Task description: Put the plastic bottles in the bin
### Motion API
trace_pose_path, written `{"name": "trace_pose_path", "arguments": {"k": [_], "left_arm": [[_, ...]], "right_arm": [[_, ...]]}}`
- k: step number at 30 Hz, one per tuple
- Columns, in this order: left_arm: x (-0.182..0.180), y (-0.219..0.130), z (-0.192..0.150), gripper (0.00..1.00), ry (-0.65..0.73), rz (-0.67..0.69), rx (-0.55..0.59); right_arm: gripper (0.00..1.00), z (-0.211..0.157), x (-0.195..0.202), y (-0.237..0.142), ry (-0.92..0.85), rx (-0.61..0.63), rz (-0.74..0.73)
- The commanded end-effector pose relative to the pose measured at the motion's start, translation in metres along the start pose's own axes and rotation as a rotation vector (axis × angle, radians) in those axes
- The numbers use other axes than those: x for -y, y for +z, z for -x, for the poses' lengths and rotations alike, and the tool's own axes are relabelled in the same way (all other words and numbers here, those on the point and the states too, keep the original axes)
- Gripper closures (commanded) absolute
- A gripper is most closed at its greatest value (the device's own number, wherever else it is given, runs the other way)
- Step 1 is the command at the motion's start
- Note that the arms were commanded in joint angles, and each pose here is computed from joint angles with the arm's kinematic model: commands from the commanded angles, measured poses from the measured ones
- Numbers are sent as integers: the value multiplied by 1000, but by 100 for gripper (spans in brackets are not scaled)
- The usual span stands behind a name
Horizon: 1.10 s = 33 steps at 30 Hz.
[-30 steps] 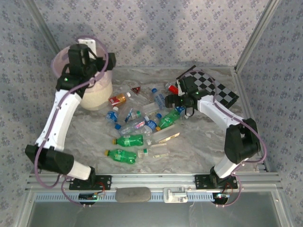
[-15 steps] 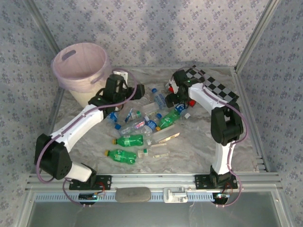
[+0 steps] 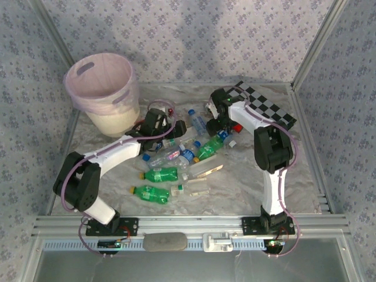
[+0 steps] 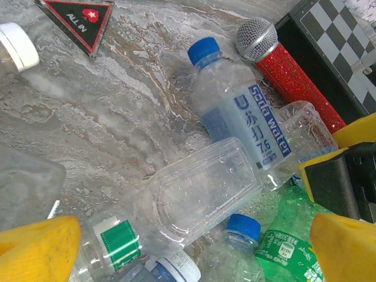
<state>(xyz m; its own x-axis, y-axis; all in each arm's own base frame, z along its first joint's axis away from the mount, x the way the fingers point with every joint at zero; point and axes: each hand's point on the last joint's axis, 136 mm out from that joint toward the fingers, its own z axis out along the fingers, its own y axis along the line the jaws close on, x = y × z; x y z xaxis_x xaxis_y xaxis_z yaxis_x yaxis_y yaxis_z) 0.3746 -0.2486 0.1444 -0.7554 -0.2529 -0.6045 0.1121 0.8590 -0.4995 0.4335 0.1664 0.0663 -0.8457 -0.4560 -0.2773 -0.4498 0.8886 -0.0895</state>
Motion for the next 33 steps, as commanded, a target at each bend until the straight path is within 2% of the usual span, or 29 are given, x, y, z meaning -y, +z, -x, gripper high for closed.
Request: {"name": "trace_pose_path", "arguments": {"k": [1, 12, 20, 27, 33], "left_arm": [[16, 0, 9, 0, -23, -55, 24], [16, -1, 11, 0, -37, -49, 27], [15, -2, 10, 0, -45, -44, 25], [22, -2, 11, 0, -50, -81, 36], [40, -7, 14, 0, -19, -177, 62]], "right_arm": [[20, 1, 4, 8, -27, -21, -16], [21, 1, 2, 27, -32, -48, -2], [35, 1, 5, 23, -26, -27, -3], [41, 19, 10, -11, 43, 105, 25], [42, 42, 21, -57, 175, 295, 112]]}}
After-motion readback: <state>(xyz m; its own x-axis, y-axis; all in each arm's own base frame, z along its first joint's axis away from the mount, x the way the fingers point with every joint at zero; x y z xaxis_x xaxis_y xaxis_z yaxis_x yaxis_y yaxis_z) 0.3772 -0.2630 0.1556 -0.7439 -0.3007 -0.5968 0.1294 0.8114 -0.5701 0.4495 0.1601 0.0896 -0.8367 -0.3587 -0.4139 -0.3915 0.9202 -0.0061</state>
